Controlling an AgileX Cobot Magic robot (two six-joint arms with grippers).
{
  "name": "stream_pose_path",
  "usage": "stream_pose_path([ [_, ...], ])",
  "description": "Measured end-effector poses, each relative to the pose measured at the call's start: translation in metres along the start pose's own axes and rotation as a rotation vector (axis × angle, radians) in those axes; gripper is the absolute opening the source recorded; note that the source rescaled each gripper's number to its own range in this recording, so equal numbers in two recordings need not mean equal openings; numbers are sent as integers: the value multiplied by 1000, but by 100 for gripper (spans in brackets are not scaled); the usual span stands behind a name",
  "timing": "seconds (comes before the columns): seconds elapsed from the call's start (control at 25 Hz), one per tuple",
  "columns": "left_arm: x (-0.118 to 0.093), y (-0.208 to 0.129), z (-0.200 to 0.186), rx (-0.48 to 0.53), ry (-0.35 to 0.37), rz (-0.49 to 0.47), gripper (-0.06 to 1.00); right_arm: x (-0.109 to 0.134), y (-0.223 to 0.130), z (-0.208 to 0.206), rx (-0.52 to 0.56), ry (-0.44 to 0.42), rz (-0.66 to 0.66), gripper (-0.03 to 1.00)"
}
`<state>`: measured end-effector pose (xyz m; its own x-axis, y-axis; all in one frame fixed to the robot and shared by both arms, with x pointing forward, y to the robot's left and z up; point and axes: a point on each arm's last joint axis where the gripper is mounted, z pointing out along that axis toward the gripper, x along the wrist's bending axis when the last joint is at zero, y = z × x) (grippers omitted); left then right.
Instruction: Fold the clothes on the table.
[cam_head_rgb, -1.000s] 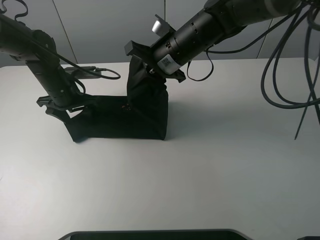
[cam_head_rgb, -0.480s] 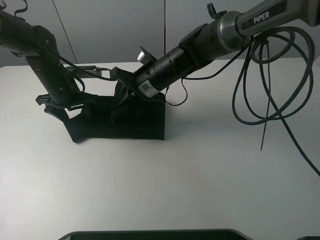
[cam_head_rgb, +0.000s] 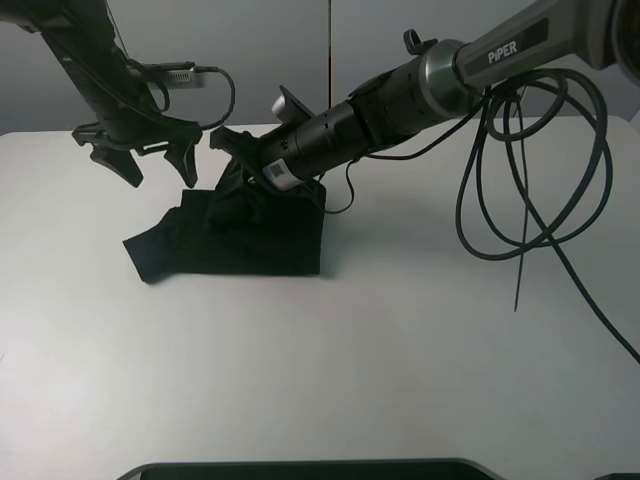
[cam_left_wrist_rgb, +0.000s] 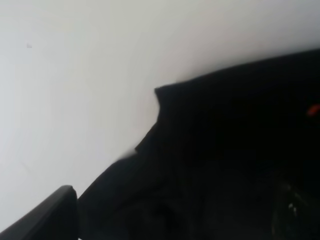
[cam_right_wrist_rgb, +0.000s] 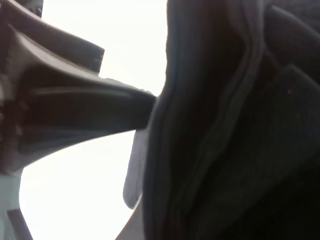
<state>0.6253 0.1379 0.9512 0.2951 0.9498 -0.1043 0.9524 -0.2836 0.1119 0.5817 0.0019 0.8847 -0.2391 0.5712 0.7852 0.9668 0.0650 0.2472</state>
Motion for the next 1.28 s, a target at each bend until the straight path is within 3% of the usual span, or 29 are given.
stream_pose_path([
  [0.12, -4, 15, -22, -55, -7, 14, 100, 3, -2, 2, 8, 16, -32, 7],
  [0.2, -6, 22, -36, -83, -11, 24, 100, 7, -3, 4, -1, 36, -37, 19],
  [0.28, -7, 27, -47, -102, -13, 30, 100, 12, -2, 6, -31, 74, -39, 46],
  [0.36, -8, 29, -53, -113, -14, 42, 100, 19, -2, 7, -49, 125, -69, 83],
  [0.44, -8, 29, -54, -110, -14, 55, 100, 24, -3, 6, -36, 175, -128, 96],
  [0.56, -8, 29, -54, -104, -12, 55, 100, 27, -6, 5, -6, 205, -166, 99],
  [0.68, -8, 28, -54, -96, -12, 55, 100, 21, -6, 0, 39, 133, -195, 98],
  [1.12, -7, 15, -56, -27, -8, 125, 100, 23, 23, -87, 19, -298, -416, 98],
  [1.28, -7, -9, -87, -138, -3, 139, 100, 45, 24, -138, 24, -478, -525, 98],
])
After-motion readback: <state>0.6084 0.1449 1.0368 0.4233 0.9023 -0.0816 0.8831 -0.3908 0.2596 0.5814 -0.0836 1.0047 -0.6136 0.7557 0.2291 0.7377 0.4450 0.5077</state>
